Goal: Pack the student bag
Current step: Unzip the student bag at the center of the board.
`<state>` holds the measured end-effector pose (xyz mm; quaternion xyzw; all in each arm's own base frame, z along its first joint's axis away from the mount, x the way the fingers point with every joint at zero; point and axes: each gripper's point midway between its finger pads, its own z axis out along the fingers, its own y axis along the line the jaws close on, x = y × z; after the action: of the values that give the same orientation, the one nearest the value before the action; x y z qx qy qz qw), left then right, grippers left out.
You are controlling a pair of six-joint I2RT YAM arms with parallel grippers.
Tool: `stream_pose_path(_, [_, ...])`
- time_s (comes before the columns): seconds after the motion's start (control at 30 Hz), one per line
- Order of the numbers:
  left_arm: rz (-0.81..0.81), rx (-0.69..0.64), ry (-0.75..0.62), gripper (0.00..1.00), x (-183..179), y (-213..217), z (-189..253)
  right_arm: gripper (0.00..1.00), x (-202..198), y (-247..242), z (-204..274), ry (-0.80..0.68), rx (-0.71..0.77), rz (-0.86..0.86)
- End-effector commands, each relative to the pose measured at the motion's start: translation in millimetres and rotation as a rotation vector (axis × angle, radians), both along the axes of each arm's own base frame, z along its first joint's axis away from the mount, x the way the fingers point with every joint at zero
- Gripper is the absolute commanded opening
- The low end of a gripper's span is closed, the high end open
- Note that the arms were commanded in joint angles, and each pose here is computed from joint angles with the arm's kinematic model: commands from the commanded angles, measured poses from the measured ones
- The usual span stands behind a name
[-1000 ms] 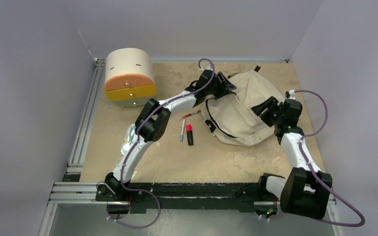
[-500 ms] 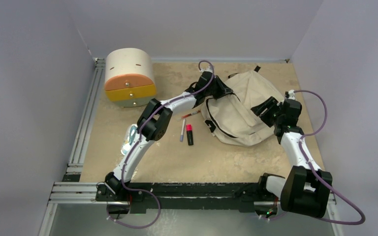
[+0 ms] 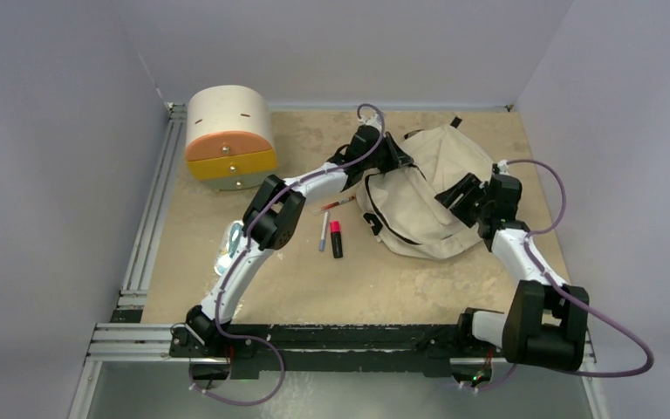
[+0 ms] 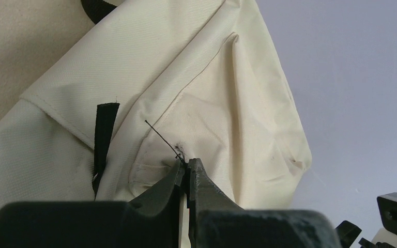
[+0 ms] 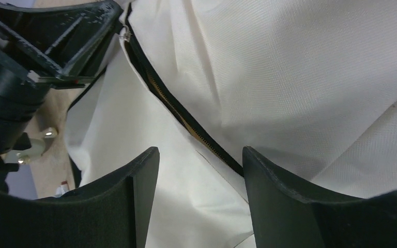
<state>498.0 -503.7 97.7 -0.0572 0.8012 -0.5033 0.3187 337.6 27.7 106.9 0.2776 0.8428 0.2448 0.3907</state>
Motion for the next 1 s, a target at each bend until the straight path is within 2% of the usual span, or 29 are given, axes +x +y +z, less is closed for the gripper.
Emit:
stream_pose_path(0.0, [-0.047, -0.034, -0.226, 0.0, 13, -6, 53, 0.64, 25, -2, 18, -0.068, -0.078, 0.009])
stream_pose_path(0.27, [-0.089, -0.023, -0.265, 0.0, 11, -10, 59, 0.66, 50, 15, 3, -0.022, -0.201, 0.098])
stream_pose_path(0.47, [-0.099, -0.015, -0.268, 0.0, 12, -11, 57, 0.57, 50, 30, -10, 0.007, -0.23, 0.174])
stream_pose_path(0.5, [-0.103, -0.015, -0.267, 0.0, 11, -12, 57, 0.52, 48, 30, -15, 0.019, -0.231, 0.181])
stream_pose_path(0.63, [-0.106, -0.016, -0.267, 0.0, 12, -13, 57, 0.13, 42, 32, -26, 0.047, -0.218, 0.192])
stream_pose_path(0.7, [-0.096, -0.009, -0.275, 0.0, 15, -12, 58, 0.0, 37, 33, -27, 0.048, -0.207, 0.188])
stream_pose_path(0.97, [-0.017, 0.05, -0.335, 0.0, 40, 9, 71, 0.0, 9, 40, -23, 0.084, -0.167, 0.216])
